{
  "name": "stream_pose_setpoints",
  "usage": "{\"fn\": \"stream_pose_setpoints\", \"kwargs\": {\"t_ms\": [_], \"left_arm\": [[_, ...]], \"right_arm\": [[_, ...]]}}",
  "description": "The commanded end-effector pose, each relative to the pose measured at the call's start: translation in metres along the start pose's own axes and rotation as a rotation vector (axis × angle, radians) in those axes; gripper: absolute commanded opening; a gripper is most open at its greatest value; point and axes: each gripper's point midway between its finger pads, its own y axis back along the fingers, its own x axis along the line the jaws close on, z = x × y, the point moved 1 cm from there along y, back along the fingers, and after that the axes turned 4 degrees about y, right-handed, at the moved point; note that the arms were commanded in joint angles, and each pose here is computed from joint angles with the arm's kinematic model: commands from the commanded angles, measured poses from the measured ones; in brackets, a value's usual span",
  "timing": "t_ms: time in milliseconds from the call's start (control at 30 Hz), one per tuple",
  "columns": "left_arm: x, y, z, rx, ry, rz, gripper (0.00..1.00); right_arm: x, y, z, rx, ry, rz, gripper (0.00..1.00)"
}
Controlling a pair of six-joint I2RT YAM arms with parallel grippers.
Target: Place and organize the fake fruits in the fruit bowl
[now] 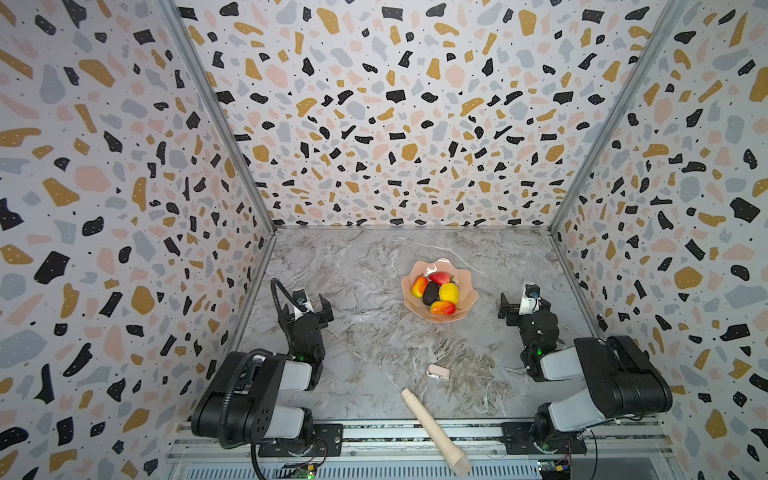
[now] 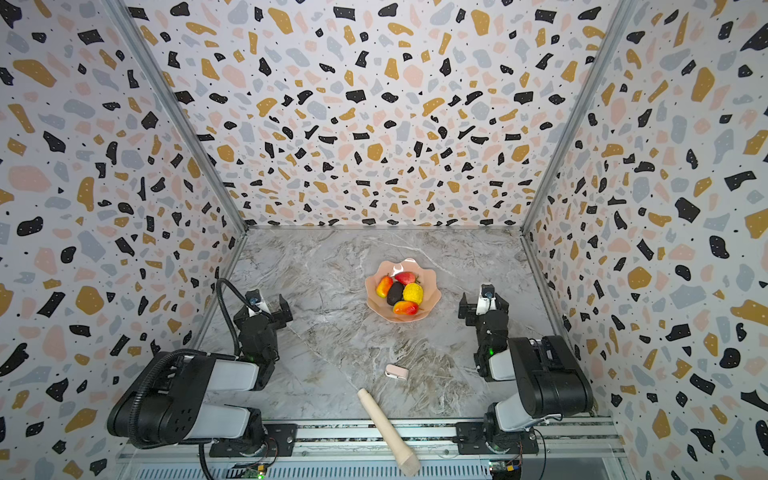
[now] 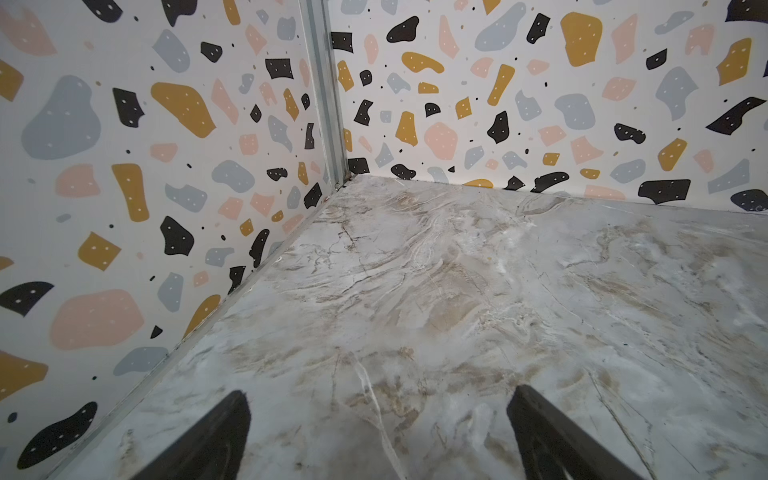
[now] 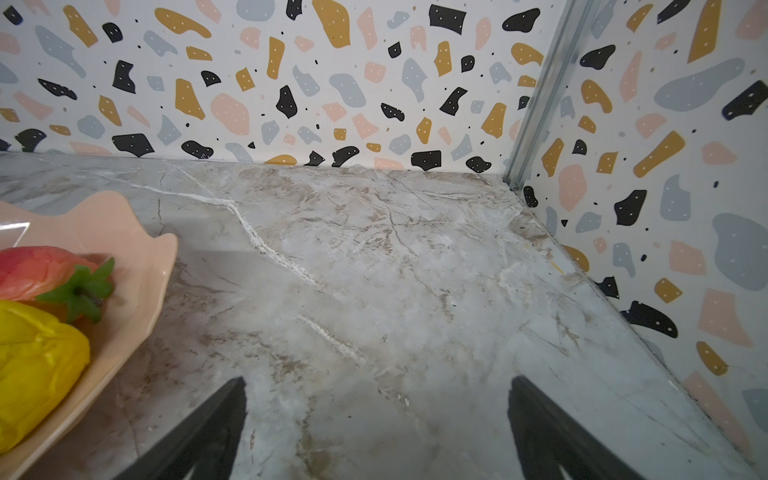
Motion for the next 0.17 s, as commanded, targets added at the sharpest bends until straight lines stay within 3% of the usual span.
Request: {"fn": "stream_pose_setpoints", "kwargs": {"t_ms": [0,133], "left_arm": [[-0.0007,-0.0009,0.016,-0.057,0.016,-0.004,1.0],[-0.0008,-0.0006,0.0163,-0.058,0.016,-0.005,1.0]], "right_arm": [[-0.0014,-0.0021,0.011,-0.03,0.0,-0.009,0.99],[-0.0009,0.0003,0.011,-0.034,0.005,-0.008,0.99]]}}
